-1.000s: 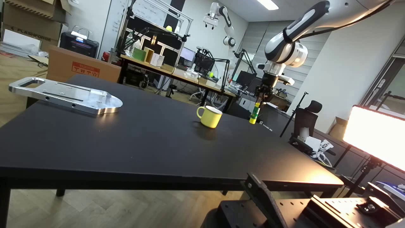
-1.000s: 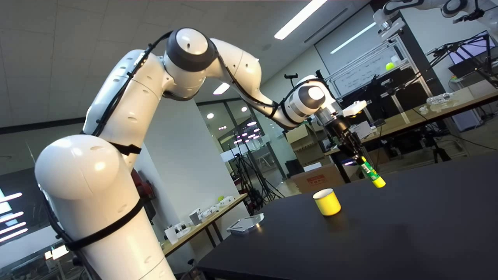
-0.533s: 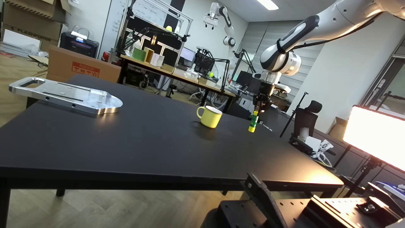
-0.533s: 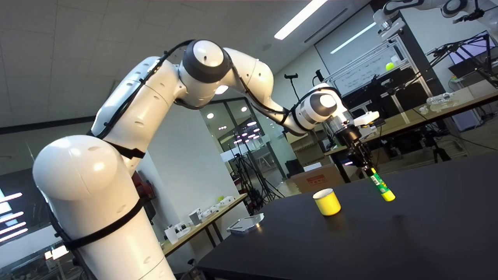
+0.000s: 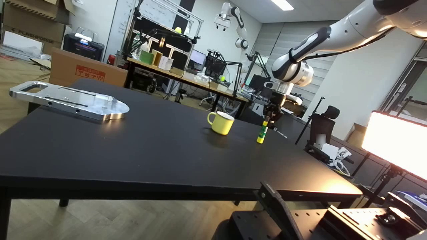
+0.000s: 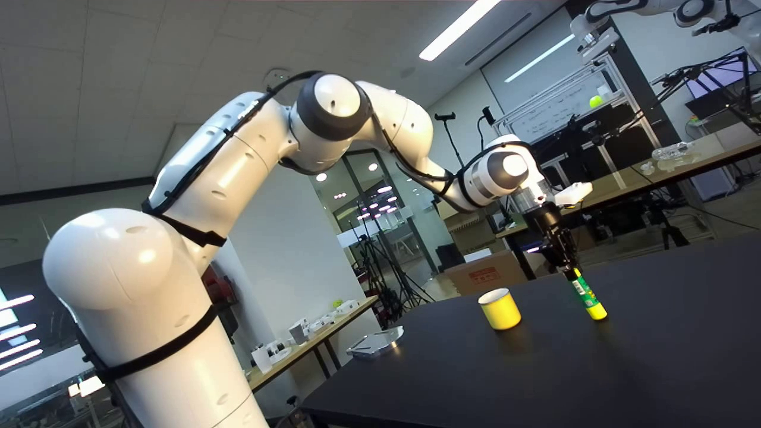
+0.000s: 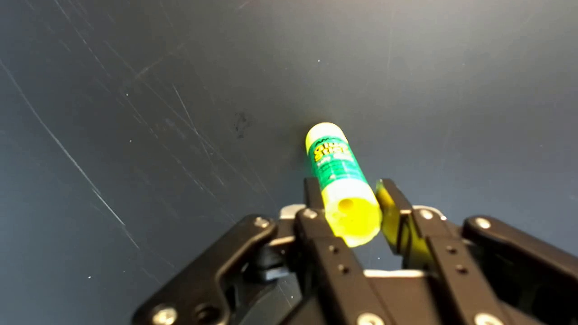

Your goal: Put the glue stick inside the yellow mug then take it out

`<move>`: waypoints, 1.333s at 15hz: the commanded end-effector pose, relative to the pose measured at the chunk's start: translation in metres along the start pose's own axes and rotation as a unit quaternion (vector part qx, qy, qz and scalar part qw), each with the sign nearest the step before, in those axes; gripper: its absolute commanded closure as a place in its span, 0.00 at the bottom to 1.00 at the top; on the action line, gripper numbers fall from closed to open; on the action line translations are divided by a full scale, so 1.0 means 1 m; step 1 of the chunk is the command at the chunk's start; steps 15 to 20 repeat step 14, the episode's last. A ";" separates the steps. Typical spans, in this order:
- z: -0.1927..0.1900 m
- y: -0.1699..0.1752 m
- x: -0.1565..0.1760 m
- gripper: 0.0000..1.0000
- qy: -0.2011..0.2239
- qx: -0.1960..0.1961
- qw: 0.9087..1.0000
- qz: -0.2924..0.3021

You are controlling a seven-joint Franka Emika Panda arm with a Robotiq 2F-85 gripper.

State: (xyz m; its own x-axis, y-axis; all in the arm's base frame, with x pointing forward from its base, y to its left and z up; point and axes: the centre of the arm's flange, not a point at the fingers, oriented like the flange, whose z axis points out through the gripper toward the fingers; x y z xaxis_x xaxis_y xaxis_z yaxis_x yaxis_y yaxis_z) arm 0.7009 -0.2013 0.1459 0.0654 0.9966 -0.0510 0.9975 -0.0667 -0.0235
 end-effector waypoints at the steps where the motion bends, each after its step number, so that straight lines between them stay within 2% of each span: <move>1: 0.002 0.016 -0.008 0.91 0.017 -0.008 1.000 0.001; 2: 0.002 0.016 -0.007 0.91 0.020 -0.011 1.000 0.003; 3: 0.000 0.017 -0.006 0.41 0.020 -0.015 1.000 0.003; 4: -0.004 0.016 -0.004 0.39 0.024 -0.016 1.000 0.003; 10: -0.050 0.005 0.023 0.01 0.003 -0.050 0.999 -0.008; 11: -0.056 0.003 0.028 0.00 0.001 -0.052 0.999 -0.009; 12: -0.035 0.019 0.018 0.11 0.009 -0.046 0.999 -0.013; 14: -0.047 0.018 0.025 0.00 0.007 -0.051 0.998 -0.017; 20: -0.047 0.018 0.025 0.00 0.007 -0.051 0.998 -0.017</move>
